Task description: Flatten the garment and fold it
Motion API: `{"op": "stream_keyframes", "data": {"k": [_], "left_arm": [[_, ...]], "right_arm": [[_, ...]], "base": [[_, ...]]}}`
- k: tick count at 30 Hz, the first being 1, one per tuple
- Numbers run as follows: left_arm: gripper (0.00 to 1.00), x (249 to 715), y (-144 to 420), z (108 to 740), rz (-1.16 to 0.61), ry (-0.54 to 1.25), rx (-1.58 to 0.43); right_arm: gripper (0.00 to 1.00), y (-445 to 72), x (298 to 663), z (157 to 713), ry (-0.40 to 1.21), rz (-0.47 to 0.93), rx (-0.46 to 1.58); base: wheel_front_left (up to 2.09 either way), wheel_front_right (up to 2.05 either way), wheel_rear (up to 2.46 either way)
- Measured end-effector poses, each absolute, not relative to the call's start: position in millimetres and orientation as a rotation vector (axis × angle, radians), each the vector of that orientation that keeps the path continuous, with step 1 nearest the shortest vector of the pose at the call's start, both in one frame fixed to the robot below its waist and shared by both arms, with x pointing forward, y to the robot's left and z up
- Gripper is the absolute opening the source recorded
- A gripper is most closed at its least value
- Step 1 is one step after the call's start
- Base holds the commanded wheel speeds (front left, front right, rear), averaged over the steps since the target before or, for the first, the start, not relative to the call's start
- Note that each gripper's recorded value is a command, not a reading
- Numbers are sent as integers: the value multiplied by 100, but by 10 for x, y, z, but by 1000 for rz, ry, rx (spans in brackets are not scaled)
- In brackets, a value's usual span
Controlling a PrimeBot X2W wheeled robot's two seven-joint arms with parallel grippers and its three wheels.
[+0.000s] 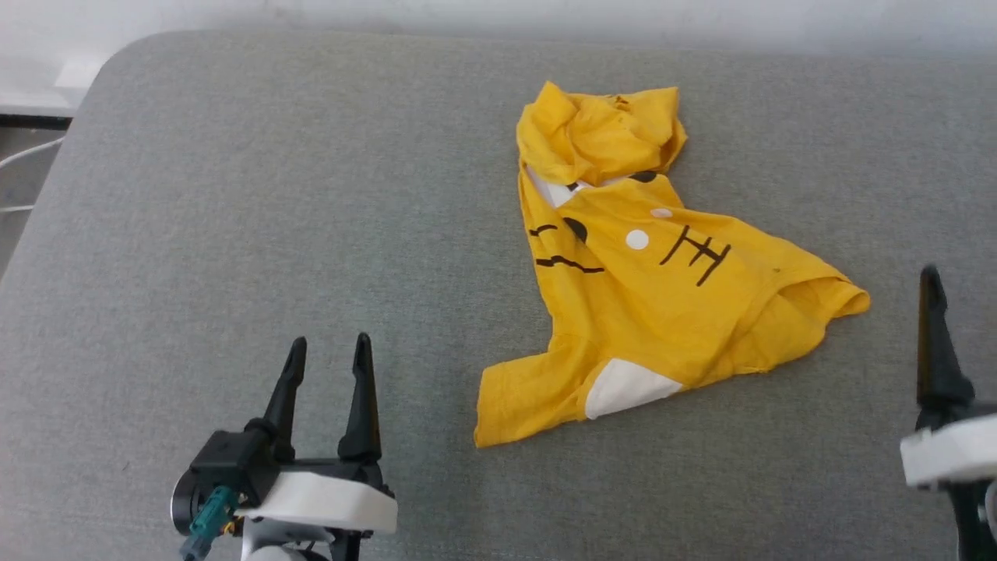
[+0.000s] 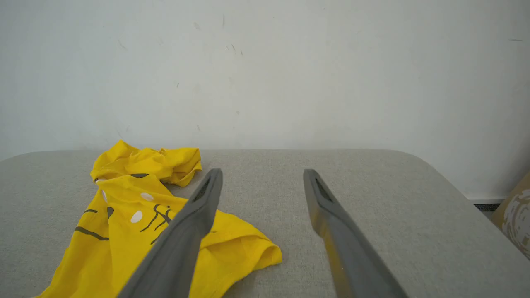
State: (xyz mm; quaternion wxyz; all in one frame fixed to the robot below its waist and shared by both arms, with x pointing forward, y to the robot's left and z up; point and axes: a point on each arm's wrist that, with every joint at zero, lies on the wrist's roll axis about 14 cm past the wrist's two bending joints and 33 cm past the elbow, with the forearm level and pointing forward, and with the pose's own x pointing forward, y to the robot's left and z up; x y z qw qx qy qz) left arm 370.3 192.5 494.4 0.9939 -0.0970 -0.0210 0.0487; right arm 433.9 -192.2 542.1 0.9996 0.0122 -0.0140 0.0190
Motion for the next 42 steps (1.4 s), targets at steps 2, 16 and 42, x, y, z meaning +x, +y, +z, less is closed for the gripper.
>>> {"op": "stream_keyframes", "data": {"k": [2,16,42], "left_arm": [[100,3685,1903,4906,92,-30,-198],[100,3782,1695,5001,-1,-55,-175],[100,4718,585,4542,-377,504,-73]], "right_arm": [[100,-2004,4180,5311,-25,20,67],[100,-2267,3705,4847,13,-76,156],[100,-2185,3836,4525,99,-64,166]], "base": [[0,0,0],[0,0,0],[0,0,0]]}}
